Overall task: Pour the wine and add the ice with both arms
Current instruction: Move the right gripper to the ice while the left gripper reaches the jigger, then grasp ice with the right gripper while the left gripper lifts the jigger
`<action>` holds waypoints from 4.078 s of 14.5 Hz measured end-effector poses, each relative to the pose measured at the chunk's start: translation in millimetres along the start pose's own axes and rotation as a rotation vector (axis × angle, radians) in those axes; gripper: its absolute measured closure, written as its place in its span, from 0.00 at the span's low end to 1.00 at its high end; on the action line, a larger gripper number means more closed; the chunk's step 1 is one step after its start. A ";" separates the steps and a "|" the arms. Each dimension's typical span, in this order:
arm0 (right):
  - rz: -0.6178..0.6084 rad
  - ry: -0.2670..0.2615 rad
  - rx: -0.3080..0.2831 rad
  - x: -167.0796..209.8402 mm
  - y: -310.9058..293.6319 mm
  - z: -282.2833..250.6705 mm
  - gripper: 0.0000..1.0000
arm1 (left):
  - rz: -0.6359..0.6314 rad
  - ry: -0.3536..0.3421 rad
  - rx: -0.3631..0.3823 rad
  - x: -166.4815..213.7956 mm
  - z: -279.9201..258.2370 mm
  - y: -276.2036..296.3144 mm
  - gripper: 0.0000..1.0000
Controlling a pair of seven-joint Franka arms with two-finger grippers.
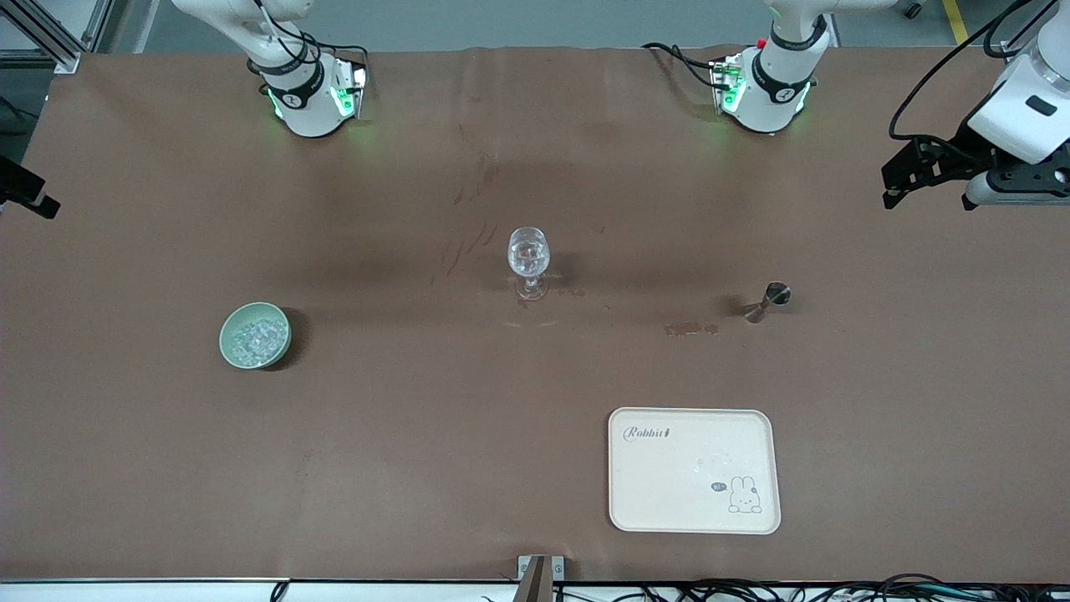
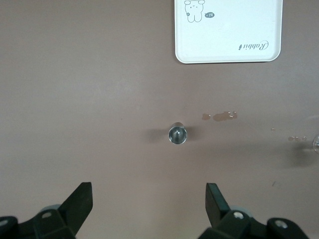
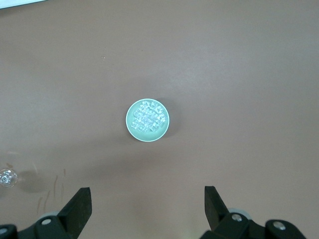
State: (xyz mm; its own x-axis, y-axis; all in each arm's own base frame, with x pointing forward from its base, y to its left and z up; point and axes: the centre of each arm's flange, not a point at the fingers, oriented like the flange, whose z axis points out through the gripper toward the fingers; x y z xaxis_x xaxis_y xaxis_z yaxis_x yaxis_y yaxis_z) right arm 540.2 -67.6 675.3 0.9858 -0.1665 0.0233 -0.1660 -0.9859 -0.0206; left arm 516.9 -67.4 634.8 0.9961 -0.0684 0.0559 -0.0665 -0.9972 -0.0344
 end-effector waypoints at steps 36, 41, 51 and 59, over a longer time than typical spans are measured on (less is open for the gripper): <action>0.068 0.017 -0.021 22.5 -28.5 425.6 0.08 | -1.022 -0.856 -0.472 78.4 465.6 -108.4 0.11; 0.068 0.007 -0.023 14.3 -26.9 439.2 0.36 | -1.042 -1.039 -0.545 59.2 496.8 -87.7 0.26; 0.057 0.000 -0.021 9.0 -32.8 451.2 0.38 | -1.064 -1.131 -0.588 45.3 526.0 -85.7 0.42; 0.029 -0.005 -0.020 8.0 -33.7 453.5 0.43 | -1.063 -1.145 -0.592 42.9 531.5 -84.4 0.75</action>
State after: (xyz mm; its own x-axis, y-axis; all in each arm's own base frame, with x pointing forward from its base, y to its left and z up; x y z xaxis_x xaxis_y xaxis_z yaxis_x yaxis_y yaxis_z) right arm 565.6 -28.2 222.9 0.9806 -0.1953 0.0178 -0.1953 -0.9807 -0.0016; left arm 596.1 30.0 109.8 0.1164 0.3905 -0.9132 0.8762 -0.4733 -0.0907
